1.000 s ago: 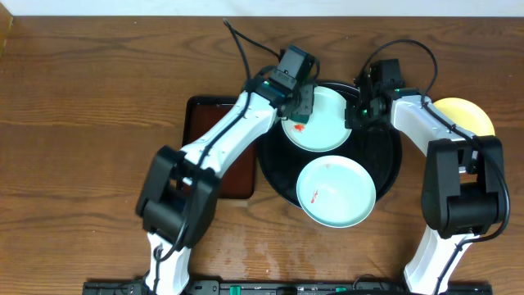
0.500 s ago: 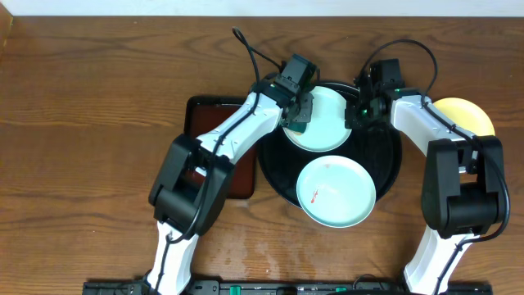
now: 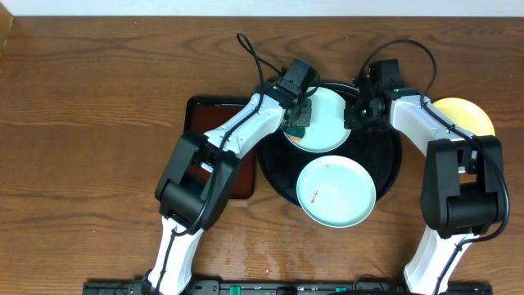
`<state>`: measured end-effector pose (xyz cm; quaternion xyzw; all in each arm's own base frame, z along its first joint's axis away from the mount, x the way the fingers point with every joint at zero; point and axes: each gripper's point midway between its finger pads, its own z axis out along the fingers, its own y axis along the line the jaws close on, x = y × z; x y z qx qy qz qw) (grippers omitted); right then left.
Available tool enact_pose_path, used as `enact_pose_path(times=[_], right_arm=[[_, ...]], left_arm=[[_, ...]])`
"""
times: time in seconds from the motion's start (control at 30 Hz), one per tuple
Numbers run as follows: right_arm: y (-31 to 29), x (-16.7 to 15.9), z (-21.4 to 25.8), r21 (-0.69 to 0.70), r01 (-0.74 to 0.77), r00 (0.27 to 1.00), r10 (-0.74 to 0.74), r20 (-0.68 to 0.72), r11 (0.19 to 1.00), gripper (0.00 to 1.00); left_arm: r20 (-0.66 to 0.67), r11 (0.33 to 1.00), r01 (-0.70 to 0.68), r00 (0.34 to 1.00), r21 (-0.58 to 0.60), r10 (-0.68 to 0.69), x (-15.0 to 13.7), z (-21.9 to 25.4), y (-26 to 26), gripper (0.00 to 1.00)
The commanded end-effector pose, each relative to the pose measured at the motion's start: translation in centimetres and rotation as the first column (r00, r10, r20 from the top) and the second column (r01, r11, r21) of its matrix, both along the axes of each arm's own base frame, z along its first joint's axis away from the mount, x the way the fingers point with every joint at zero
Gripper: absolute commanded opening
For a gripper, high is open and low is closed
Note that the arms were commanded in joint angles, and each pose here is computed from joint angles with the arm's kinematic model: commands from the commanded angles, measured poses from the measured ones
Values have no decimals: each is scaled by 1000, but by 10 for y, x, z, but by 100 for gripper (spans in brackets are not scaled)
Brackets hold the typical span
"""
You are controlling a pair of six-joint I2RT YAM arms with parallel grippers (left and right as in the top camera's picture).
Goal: Clean dirty plates on tray and stack at the side
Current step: 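Scrub the mint plate surface with the sponge in left gripper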
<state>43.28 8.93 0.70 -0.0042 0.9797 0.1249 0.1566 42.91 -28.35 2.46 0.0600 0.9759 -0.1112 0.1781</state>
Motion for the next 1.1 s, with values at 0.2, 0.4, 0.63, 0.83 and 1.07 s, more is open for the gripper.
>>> enact_pose_path(times=[0.2, 0.4, 0.63, 0.83, 1.07], right_arm=[[6, -4, -1, -7, -25, 1000, 25, -6, 1000, 1], [6, -4, -2, -7, -25, 1000, 25, -7, 1000, 1], [6, -4, -2, -7, -25, 1000, 25, -7, 1000, 1], [6, -3, -2, -7, -25, 1000, 25, -6, 1000, 1], [5, -3, -2, -9, -24, 1000, 24, -6, 1000, 1]], left_arm=[[-161, 998, 35, 987, 48, -26, -25, -62, 5, 8], [-198, 999, 31, 980, -24, -35, -33, -63, -10, 8], [-199, 990, 58, 976, -128, -83, -36, -56, -34, 8], [-202, 968, 91, 969, -235, -141, -39, -48, -54, 8], [-166, 922, 127, 966, -367, -199, -32, -26, -73, 7]])
